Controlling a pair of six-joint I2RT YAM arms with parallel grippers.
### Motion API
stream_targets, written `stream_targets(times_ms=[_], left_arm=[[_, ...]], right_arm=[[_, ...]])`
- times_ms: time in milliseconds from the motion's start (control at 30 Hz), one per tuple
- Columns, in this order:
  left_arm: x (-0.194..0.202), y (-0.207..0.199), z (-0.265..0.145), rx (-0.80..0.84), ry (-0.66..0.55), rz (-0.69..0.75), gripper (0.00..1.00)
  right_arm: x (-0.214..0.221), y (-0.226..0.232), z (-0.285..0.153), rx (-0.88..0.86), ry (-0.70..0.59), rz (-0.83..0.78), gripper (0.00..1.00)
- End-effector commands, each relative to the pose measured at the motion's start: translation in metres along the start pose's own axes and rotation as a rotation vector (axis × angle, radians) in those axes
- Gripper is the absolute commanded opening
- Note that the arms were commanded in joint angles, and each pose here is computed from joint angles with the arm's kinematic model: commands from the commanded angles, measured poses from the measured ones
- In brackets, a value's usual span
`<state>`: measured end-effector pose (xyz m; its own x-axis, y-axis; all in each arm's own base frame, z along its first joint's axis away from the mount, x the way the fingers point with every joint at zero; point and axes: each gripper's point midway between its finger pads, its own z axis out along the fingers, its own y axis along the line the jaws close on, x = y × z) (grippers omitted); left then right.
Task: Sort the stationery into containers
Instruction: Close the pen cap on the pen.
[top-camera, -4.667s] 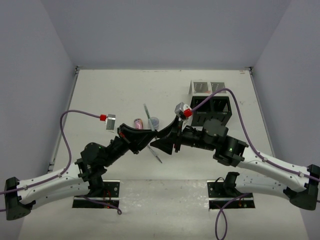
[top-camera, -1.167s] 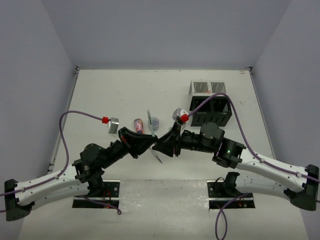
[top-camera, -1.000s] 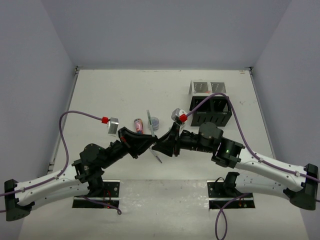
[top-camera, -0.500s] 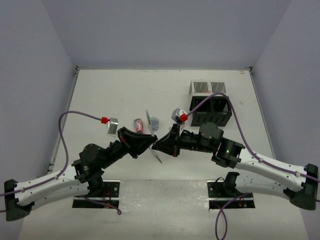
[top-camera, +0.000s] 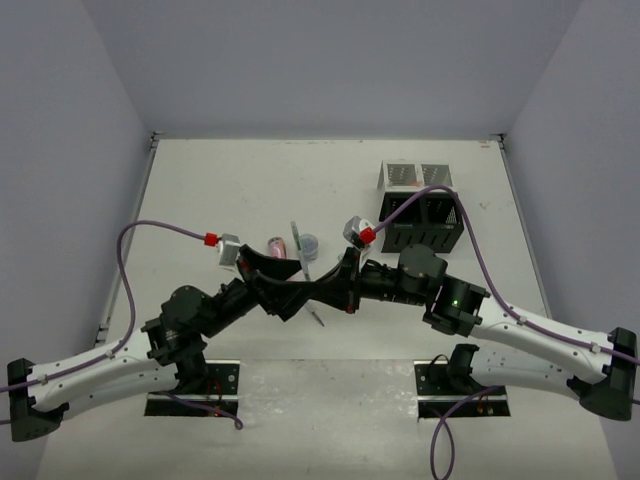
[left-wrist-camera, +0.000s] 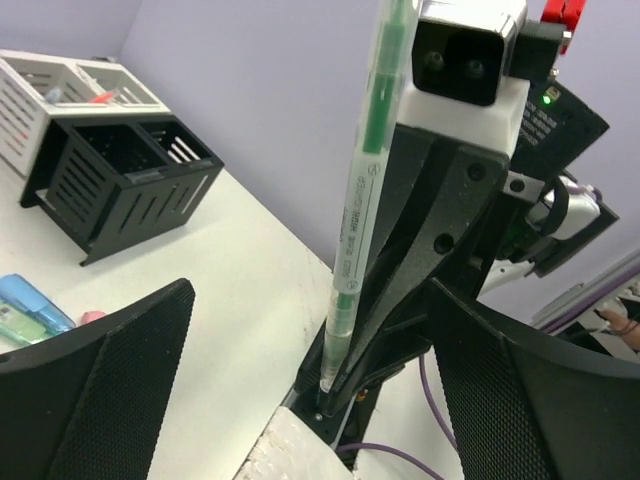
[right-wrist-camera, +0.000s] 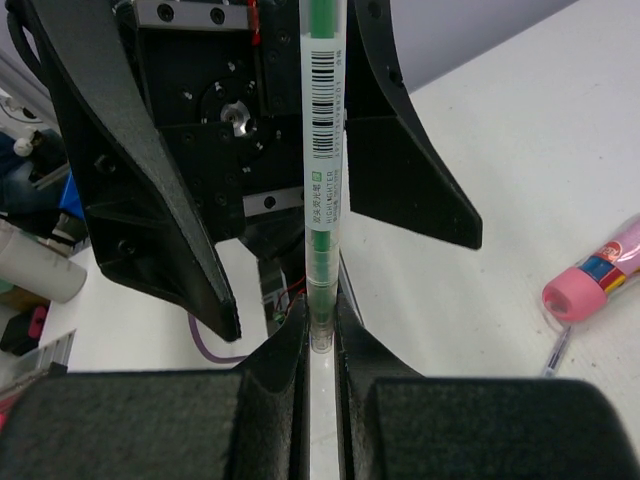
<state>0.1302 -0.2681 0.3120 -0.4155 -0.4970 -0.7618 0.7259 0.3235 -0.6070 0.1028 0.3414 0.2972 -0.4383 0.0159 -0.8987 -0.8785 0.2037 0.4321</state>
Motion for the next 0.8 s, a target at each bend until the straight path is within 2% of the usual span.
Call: stream_targets(times_ms=[0,333,467,533,633,667,700,767], left_arm=[[-0.046,-0.014,0.0,-0.037,-0.1,0.025,1.0],[-0.079,-0.012,0.007,-0.136,-0.158,0.079,0.95],[-0.081,-0.017,0.014,-0.129,-0.147,0.091,0.81],[-0.08,-0.016,0.017,-0.133,-0.143,0.095,0.63],[-0.076,-0.015,0.018,-0.132,-0.134,0.092,0.62],[-0.075,-0.017,0.019,-0.12,-0.131,0.091,0.57],[-0.074,-0.017,0.019,-0.117,-0.129,0.089,0.34],[-0.071,-0.019,0.019,-0.102,-0.121,0.081,0.03]], right_arm=[[-0.01,0.007,0.0,-0.035,-0.033,-0.027,0.0],[-0.008,0.015,0.003,-0.082,-0.003,-0.032,0.0],[-0.008,0.016,0.004,-0.089,0.005,-0.039,0.0],[-0.007,0.018,0.004,-0.095,0.009,-0.04,0.0],[-0.007,0.021,0.003,-0.107,0.012,-0.048,0.0],[-0.007,0.021,0.002,-0.107,0.013,-0.051,0.0],[-0.007,0.021,0.002,-0.108,0.012,-0.052,0.0],[-0.009,0.021,0.0,-0.101,0.003,-0.054,0.0]])
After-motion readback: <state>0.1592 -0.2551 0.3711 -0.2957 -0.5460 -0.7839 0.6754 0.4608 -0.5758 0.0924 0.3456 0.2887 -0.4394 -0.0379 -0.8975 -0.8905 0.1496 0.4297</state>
